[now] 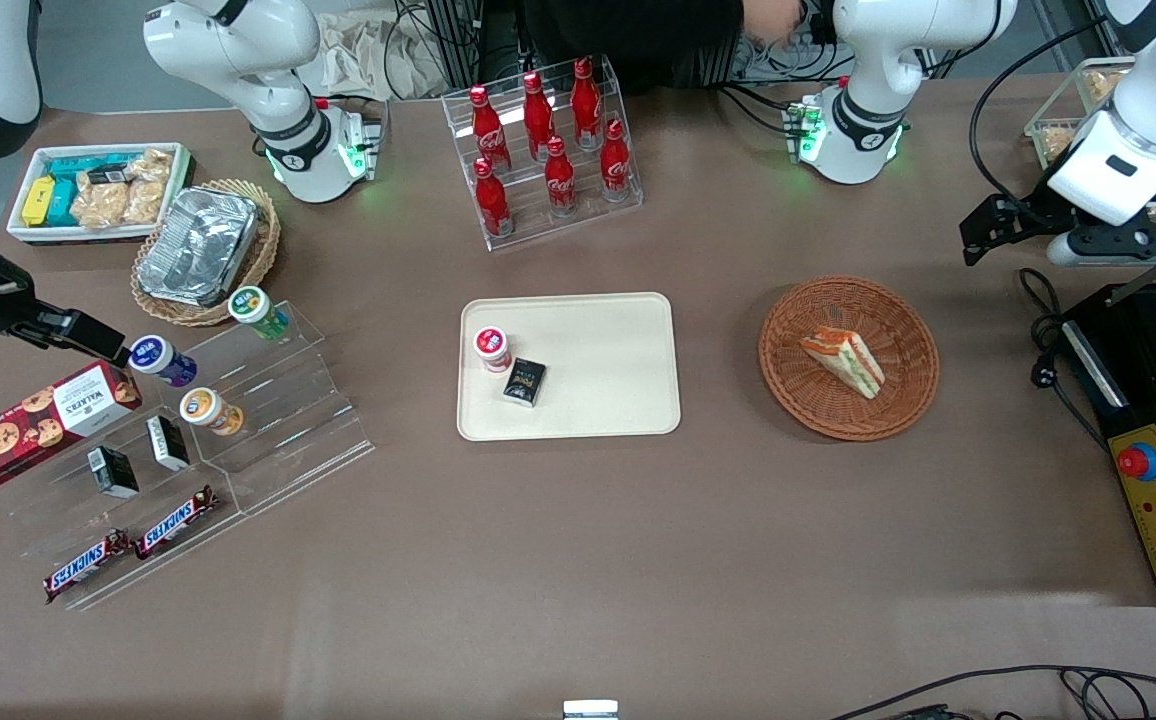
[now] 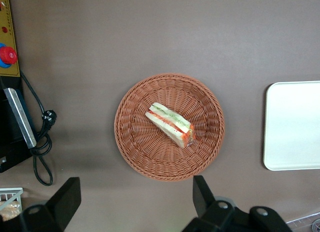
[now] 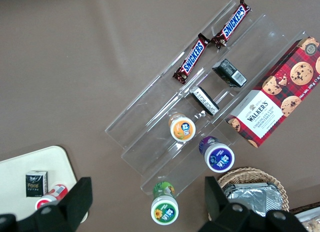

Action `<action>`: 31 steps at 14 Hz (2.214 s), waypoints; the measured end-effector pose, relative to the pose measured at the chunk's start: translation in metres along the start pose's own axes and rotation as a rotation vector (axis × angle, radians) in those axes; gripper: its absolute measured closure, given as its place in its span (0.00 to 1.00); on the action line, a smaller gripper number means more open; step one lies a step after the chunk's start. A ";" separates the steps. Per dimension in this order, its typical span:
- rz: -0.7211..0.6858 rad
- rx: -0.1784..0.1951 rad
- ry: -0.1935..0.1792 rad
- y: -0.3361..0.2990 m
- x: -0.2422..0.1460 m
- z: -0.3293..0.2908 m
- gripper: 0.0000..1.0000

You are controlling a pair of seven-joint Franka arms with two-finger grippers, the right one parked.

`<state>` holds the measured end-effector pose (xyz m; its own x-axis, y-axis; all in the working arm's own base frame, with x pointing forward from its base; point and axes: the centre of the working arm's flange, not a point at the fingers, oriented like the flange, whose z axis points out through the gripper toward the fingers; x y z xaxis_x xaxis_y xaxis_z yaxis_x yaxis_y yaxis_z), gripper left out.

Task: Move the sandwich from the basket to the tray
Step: 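Move the left gripper over the sandwich in the wicker basket, then lower the open left gripper around the sandwich and close it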

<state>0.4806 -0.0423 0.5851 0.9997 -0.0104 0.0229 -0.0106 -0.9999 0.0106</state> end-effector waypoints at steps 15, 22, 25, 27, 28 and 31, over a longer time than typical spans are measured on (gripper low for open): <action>-0.588 0.040 -0.021 0.070 0.024 0.052 0.00; -0.827 0.164 -0.105 0.087 0.050 0.146 0.00; -0.859 0.154 -0.095 0.090 0.058 0.185 0.00; -0.870 0.147 -0.089 0.089 0.050 0.216 0.00; -0.872 0.146 -0.091 0.088 0.044 0.231 0.00; -0.870 0.144 -0.094 0.084 0.026 0.267 0.00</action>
<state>0.5119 -0.1297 0.3197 0.6501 0.7596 -0.0170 0.7507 -0.6456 -0.1402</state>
